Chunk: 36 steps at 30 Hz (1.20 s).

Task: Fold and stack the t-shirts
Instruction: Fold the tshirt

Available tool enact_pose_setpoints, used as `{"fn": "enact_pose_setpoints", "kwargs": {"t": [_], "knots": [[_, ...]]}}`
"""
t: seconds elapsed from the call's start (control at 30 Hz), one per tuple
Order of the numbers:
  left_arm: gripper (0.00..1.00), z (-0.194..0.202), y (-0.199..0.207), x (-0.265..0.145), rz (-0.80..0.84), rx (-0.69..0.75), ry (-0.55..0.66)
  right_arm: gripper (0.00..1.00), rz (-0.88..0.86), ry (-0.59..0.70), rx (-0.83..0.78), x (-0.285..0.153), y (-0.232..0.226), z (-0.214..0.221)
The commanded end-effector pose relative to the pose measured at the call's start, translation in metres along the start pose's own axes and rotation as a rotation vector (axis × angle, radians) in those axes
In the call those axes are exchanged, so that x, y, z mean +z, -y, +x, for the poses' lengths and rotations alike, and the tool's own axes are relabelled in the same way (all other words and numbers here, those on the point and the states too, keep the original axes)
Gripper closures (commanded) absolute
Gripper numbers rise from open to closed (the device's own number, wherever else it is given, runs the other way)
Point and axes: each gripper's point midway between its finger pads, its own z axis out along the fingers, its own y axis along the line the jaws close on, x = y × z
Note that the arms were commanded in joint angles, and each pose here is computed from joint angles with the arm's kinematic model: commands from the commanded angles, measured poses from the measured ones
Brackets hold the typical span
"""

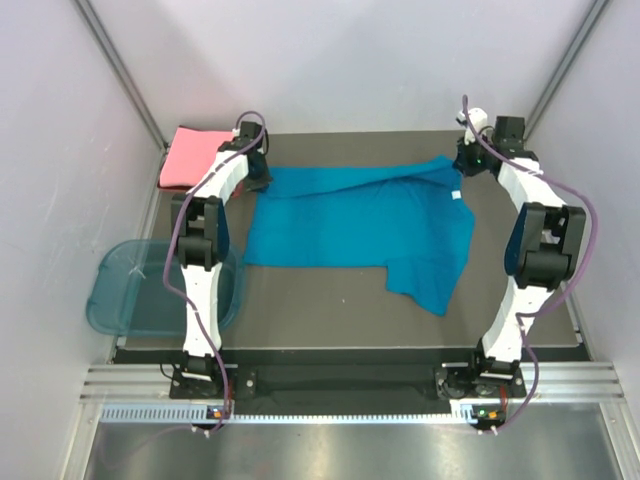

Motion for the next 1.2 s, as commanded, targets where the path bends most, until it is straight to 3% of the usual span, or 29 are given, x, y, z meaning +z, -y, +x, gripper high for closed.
{"fn": "enact_pose_setpoints", "kwargs": {"t": [0.0, 0.3, 0.53, 0.63, 0.67, 0.77, 0.87, 1.03, 1.17], "knots": [[0.96, -0.008, 0.003, 0.000, 0.000, 0.004, 0.014, 1.00, 0.006, 0.066, -0.034, -0.021, -0.004, -0.018], [0.97, -0.004, 0.002, 0.003, -0.004, 0.006, -0.001, 0.99, -0.066, 0.007, 0.049, -0.032, -0.034, 0.006], [0.97, 0.000, 0.001, 0.001, -0.003, 0.012, -0.016, 0.97, -0.096, -0.184, 0.210, -0.032, -0.052, 0.055], [0.97, 0.000, 0.004, 0.001, 0.011, 0.014, -0.015, 0.93, -0.116, -0.220, 0.242, -0.034, -0.057, 0.059], [0.97, 0.000, 0.005, 0.000, 0.014, 0.014, -0.016, 0.86, -0.131, -0.235, 0.252, -0.036, -0.062, 0.062], [0.97, -0.001, 0.005, -0.002, 0.016, 0.017, -0.014, 0.71, -0.125, -0.241, 0.275, -0.039, -0.062, 0.061], [0.97, 0.000, 0.005, -0.002, 0.019, 0.021, -0.017, 0.64, -0.125, -0.192, 0.311, -0.034, -0.063, 0.047], [0.96, 0.002, 0.007, -0.002, 0.033, 0.016, -0.018, 0.62, -0.084, -0.076, 0.293, 0.004, -0.069, 0.004], [0.96, 0.002, 0.010, -0.002, 0.045, 0.014, -0.019, 0.61, -0.161, -0.050, 0.225, 0.038, -0.098, -0.016]]}}
